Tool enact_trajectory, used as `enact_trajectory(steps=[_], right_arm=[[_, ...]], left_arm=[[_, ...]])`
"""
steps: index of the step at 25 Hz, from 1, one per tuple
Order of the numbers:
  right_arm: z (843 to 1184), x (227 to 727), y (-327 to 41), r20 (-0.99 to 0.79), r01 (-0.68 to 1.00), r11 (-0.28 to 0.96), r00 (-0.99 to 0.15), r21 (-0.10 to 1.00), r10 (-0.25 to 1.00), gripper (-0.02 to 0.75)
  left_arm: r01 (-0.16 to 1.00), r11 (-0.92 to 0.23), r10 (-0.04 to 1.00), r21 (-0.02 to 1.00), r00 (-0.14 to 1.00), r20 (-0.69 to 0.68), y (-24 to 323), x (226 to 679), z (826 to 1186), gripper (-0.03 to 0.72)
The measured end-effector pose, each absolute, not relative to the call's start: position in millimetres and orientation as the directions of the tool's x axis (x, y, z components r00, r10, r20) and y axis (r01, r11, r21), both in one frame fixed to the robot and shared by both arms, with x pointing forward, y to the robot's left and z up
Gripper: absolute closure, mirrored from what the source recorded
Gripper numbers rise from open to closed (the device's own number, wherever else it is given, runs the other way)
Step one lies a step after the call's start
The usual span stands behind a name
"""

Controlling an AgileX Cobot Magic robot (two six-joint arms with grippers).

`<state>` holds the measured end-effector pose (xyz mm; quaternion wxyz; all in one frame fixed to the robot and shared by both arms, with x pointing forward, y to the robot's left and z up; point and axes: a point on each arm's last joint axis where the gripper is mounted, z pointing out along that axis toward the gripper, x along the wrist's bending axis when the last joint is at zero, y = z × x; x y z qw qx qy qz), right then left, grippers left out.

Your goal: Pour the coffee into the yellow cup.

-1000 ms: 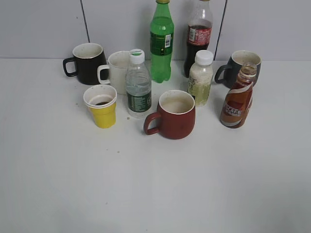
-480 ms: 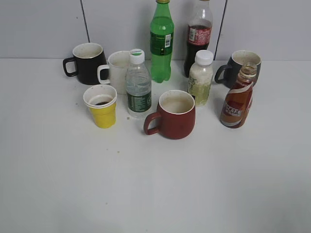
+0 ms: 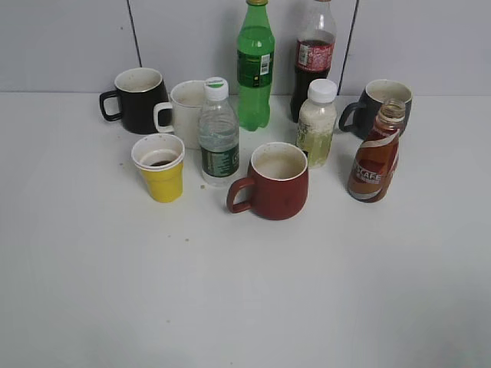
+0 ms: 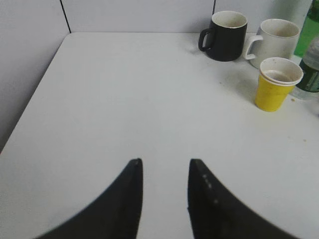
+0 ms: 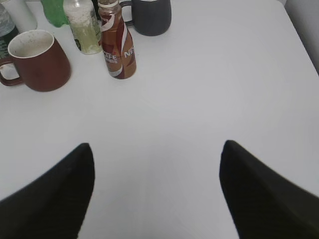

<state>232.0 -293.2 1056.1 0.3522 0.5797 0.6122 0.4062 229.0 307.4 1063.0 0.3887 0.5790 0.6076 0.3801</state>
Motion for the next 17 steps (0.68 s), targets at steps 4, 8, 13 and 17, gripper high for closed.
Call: enact_trajectory(steps=[4,8,13,17], right_arm=[[1056.1,232.0,-293.2,0.040,0.424,-0.002,-0.080,0.906,0.996,0.151],[1056.1,232.0,-293.2,0.040,0.424,-0.003,-0.079,0.906,0.996,0.153],[1056.1,232.0,-293.2,0.040,0.424,-0.003,-0.079,0.906,0.996,0.153],[1056.1,232.0,-293.2,0.040,0.424,-0.003,-0.079,0.906,0.996,0.153]], left_arm=[[0.408,0.040,0.999,0.912,-0.027,-0.032,307.4,229.0,1063.0,0.449],[0.408,0.040,0.999,0.912,-0.027,-0.032,307.4,229.0,1063.0,0.450],[0.408,0.040,0.999,0.912,-0.027,-0.032,307.4,229.0,1063.0,0.450],[0.408,0.040,0.999,0.912,-0.027,-0.032,307.4,229.0,1063.0,0.450]])
